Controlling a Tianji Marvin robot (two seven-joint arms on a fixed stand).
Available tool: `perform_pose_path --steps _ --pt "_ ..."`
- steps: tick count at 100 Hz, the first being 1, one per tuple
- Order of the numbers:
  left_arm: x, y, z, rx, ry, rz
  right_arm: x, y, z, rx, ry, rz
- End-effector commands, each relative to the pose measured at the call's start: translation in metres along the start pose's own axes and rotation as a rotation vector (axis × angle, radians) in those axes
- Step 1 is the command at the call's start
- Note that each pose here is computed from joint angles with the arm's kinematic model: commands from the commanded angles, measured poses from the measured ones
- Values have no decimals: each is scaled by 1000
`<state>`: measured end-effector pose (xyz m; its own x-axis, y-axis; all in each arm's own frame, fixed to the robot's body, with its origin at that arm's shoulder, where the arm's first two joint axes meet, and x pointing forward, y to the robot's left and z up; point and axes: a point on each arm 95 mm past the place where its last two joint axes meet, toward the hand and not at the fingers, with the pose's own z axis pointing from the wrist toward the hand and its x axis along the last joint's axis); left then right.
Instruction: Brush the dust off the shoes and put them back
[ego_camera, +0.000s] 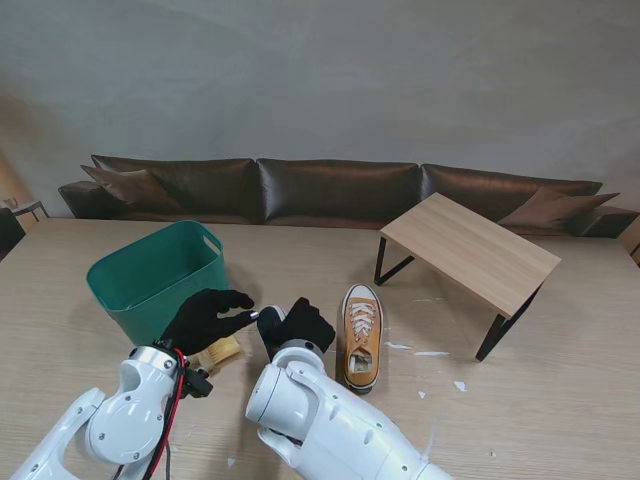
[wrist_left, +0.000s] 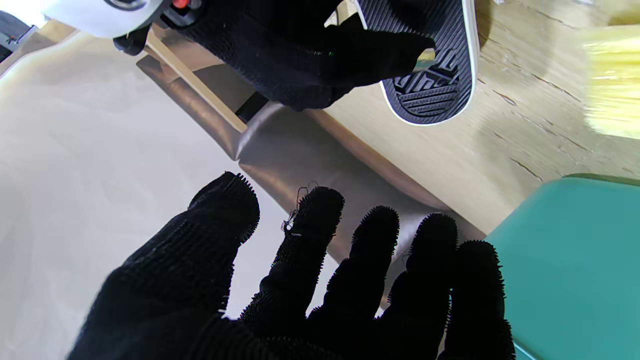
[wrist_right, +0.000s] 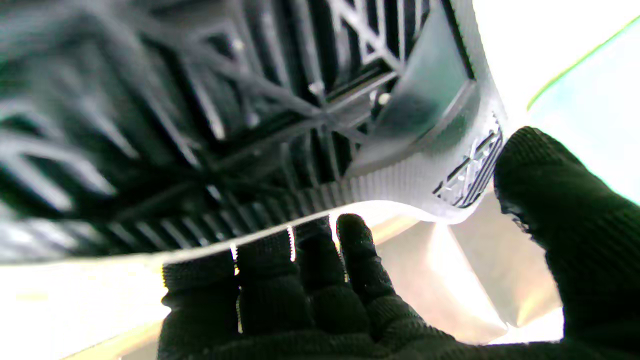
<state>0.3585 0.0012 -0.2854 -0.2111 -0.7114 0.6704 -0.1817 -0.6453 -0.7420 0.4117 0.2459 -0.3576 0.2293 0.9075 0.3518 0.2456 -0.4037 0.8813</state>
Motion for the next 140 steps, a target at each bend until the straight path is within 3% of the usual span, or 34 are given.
perform_pose_path --steps 1,49,79,110,140 --pt "0 5 -1 -27 -9 -10 3 3 -1 11 8 6" --pt "-5 14 -4 -35 -39 -20 -1 16 7 -21 21 -3" --pt "-6 15 -2 -47 -35 -27 -7 40 -1 -52 65 52" --pt "-7 16 12 -68 -8 -47 -43 78 -17 -33 182 64" --pt "-6 17 25 -93 17 -60 -88 97 -36 -3 320 43"
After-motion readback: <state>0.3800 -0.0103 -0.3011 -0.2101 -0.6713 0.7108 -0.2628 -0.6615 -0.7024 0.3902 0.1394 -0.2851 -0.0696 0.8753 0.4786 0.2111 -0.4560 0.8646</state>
